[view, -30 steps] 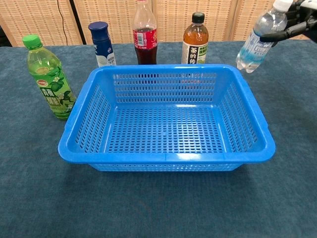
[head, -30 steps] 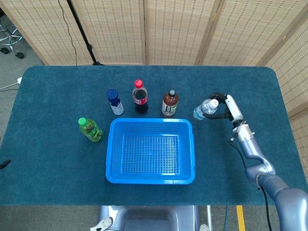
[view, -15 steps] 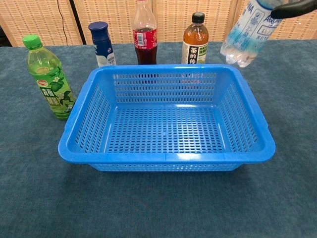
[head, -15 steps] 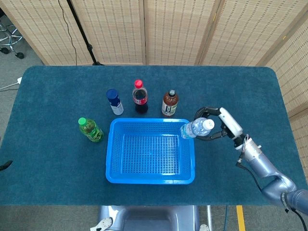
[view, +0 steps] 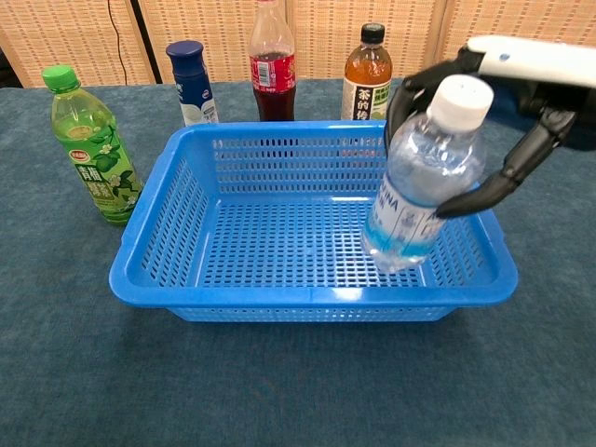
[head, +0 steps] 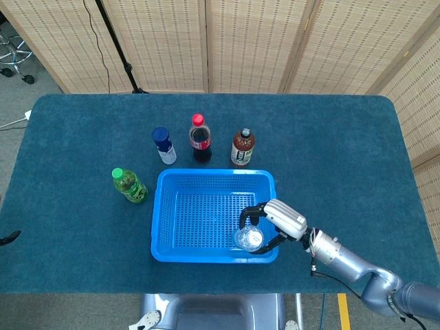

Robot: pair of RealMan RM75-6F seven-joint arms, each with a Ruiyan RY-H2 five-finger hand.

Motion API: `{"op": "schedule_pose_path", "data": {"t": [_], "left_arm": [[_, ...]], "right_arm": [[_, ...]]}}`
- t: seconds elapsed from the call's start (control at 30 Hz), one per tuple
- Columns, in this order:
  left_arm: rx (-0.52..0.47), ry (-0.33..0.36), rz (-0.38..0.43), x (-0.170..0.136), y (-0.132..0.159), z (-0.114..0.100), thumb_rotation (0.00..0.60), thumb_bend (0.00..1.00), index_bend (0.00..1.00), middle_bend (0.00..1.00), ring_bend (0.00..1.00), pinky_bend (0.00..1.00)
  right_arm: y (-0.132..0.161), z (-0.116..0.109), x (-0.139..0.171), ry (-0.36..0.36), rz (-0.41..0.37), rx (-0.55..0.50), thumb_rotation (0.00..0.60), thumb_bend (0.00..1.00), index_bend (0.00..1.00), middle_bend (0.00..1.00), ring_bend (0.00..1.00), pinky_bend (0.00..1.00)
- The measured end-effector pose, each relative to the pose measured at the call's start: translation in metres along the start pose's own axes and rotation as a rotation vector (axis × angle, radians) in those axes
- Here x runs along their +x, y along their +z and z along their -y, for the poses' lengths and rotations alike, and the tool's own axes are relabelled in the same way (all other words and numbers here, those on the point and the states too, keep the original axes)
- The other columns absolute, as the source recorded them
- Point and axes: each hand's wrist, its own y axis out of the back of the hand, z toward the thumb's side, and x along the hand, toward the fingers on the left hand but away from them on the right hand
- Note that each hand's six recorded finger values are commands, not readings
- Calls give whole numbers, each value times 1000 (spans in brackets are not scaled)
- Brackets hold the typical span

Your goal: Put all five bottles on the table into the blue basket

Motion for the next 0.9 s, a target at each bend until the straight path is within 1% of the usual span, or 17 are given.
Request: {"op": "schedule_pose_path", "data": {"t": [0.1,0.2,0.27,0.3,0.33,0.37,0.4,0.43,0.5,0.57,0.63,0.73,0.9], "left_arm": [[-3,-1,1,-1,-1,0,600,67,0,0,0,0],[-6,-2,1,0,-1,-1,600,67,0,0,0,0],[-10,-3,1,0,-2,-1,600,67,0,0,0,0],[-12,-3,1,0,-2,-1,600,67,0,0,0,0],[-15,-2,2,0,-2,-2,600,67,0,0,0,0],[-18,-2,2,0,-2,-2,600,68,0,0,0,0],[-20,-2,3,0,-2,-2,600,67,0,0,0,0],[-21,-4,4,0,-3,-2,600,68,0,0,0,0],[-21,-6,7,0,-2,-2,600,67,0,0,0,0],[-24,-10,9,-1,-2,-2,600,67,0,0,0,0],[-26,-11,10,-1,-2,-2,600,67,0,0,0,0],[-28,-10,11,-2,-3,-3,600,67,0,0,0,0],[-34,-11,18,-2,-2,-3,600,67,0,0,0,0]], "right_arm": [[-10,10,-3,24,31,21,600,247,605,641,562,503],[-15,15,-4,36,47,33,600,246,601,639,548,495],[-17,16,-4,35,48,39,600,245,573,616,520,482],[-17,16,-4,34,46,44,600,221,532,577,481,465],[-17,16,-4,33,43,47,600,168,471,516,423,441],[-16,16,-4,34,36,51,600,95,399,435,349,408],[-15,16,-3,36,26,60,600,52,352,376,296,383],[-15,15,-3,38,20,70,600,12,293,293,217,342],[-17,15,-1,43,15,90,600,0,227,184,101,259],[-18,16,0,45,17,101,600,0,186,115,24,172],[-19,17,3,45,20,112,600,0,165,79,1,124],[-17,17,7,42,16,133,600,0,148,48,0,77],[-5,10,18,22,-4,145,600,0,102,4,0,23]]}}
